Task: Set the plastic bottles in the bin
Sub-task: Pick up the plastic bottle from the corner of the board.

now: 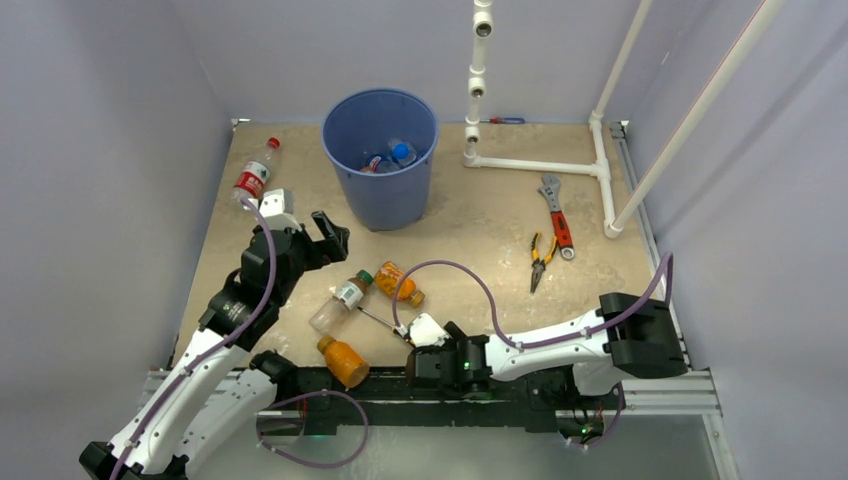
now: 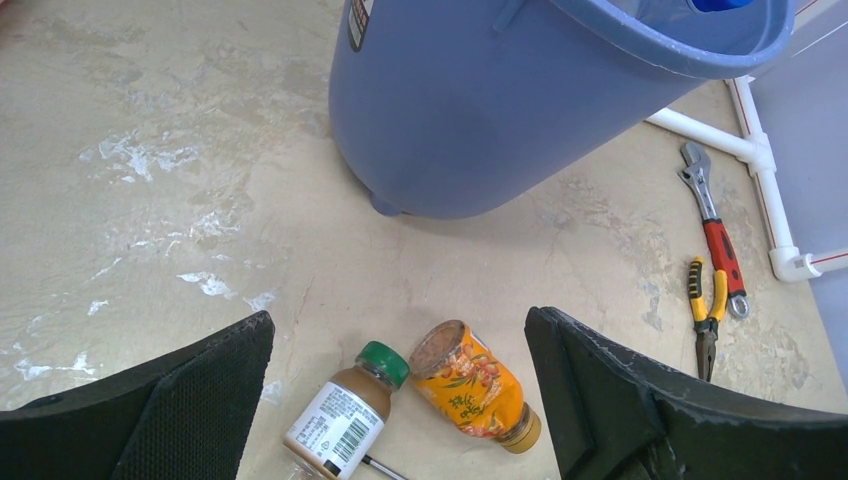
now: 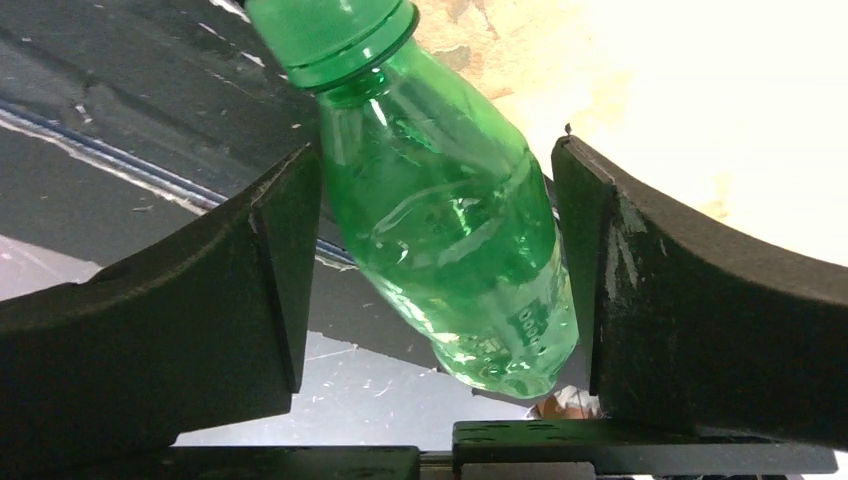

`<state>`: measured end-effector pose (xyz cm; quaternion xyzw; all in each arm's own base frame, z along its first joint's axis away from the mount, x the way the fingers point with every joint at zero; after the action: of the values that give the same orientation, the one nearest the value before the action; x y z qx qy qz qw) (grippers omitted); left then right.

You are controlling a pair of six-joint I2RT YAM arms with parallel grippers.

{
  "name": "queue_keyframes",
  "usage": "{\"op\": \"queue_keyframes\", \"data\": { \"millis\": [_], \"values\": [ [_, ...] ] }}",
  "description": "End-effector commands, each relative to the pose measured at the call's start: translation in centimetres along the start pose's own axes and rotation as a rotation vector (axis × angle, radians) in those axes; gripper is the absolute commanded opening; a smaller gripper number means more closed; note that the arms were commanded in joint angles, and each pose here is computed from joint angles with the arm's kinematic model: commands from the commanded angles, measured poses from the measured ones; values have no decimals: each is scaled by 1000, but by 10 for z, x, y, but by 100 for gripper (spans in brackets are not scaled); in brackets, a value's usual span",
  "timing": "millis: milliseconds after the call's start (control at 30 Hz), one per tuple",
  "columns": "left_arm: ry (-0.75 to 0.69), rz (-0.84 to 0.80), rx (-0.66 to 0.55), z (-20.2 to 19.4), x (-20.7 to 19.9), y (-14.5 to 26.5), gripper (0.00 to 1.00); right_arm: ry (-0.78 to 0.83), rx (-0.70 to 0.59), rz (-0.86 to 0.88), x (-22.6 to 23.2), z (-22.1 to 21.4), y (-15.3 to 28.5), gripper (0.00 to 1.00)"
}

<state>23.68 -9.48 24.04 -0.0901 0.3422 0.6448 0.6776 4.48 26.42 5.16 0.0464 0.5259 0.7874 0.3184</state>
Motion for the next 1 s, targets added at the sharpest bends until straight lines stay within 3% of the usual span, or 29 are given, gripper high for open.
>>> {"op": "queue_keyframes", "data": {
  "millis": [0,300,433,567,800,967],
  "values": [
    [-4,-27,-8,2,-5,0,97,-30,34,-3,4,-2,-1,78],
    [-5,-29,-8,3,-6,0,97,-71,-12,-28,-3,11,10,56],
    [-4,-30,-8,3,-5,0,97,-152,-118,-69,-17,34,30,49],
    [-3,-27,-9,3,-5,0,97,-301,-299,-61,-38,74,50,48],
    [-6,-36,-14,4,-6,2,97,-591,-520,-24,-105,99,41,47],
    [-11,-97,-4,2,-15,3,97,-665,-583,-33,-124,93,37,46]
  ]
}}
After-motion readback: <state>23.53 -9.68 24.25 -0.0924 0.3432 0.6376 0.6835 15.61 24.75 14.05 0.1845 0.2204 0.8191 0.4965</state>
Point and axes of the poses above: each gripper's point midway between its finger pads, its own y axis back along the fingers, its own x axis along the line the jaws close on, z = x × y, the point moved 2 cm from there along y, back along the fingers, and after that the axes turned 13 degrees about y, right-handed, at the moved point
